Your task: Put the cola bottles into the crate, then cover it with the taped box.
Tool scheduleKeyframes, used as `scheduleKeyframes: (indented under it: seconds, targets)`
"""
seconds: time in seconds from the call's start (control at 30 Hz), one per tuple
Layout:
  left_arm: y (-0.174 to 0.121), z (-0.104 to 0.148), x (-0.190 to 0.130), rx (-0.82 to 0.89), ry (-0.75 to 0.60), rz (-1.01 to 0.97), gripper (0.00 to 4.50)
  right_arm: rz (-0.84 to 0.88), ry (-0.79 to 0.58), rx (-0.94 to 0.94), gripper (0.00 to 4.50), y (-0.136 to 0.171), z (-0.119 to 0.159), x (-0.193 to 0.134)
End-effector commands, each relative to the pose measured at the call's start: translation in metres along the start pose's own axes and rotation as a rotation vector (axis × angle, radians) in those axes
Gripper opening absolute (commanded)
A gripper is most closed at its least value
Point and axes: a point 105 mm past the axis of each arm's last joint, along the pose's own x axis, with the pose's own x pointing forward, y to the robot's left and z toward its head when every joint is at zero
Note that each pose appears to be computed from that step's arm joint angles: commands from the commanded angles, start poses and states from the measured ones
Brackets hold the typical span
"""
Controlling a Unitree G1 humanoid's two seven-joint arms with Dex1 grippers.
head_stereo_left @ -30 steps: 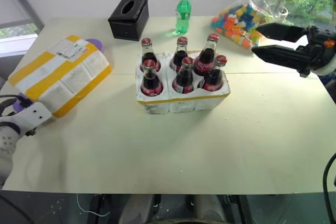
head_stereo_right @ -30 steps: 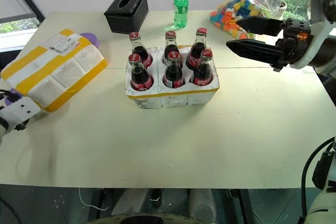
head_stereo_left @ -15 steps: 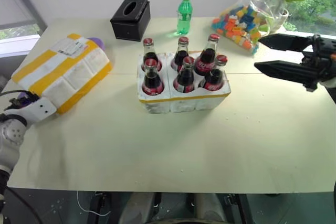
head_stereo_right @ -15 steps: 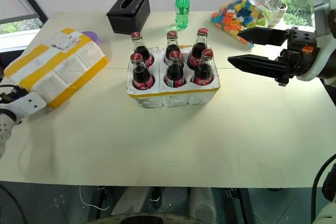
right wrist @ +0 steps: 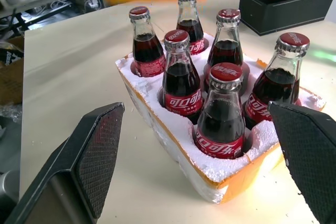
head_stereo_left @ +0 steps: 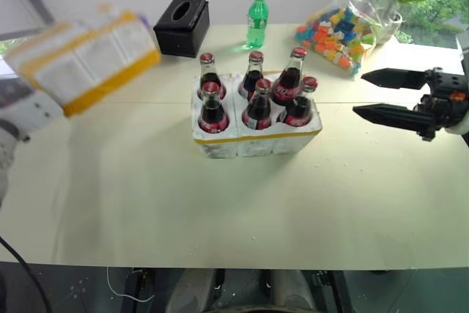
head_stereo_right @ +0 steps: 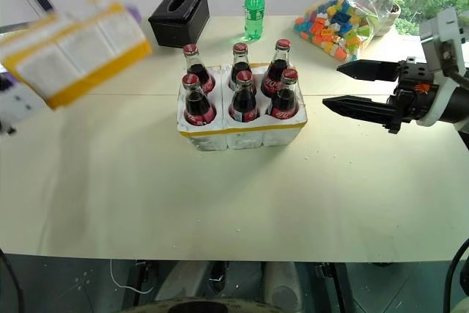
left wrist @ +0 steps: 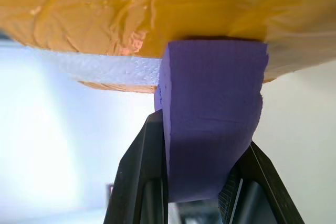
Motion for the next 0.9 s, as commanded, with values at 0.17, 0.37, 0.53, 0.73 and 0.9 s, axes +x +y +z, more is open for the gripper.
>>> scheduleKeyframes:
  seconds: [0.17, 0.37, 0.53, 0.73, 0.9]
  targets:
    - [0.067, 0.1, -0.005, -0.184, -0.411, 0.039, 0.89, -0.033, -0.006, -0.02, 4.5, -0.005, 0.002, -0.005]
    - [0.052, 0.167, -0.038, -0.105, -0.695, -0.221, 0.89, -0.069, -0.006, -0.005, 4.5, -0.01, -0.003, -0.006]
    - [0.035, 0.183, -0.052, 0.032, -0.735, -0.311, 0.89, -0.089, -0.02, 0.009, 4.5, -0.011, -0.005, -0.009]
    - [0.011, 0.194, -0.054, 0.169, -0.759, -0.325, 0.89, -0.103, -0.037, 0.019, 4.5, -0.011, -0.005, -0.01]
    - [-0.008, 0.216, -0.052, 0.208, -0.804, -0.281, 0.89, -0.11, -0.07, 0.029, 4.5, -0.012, -0.002, -0.011]
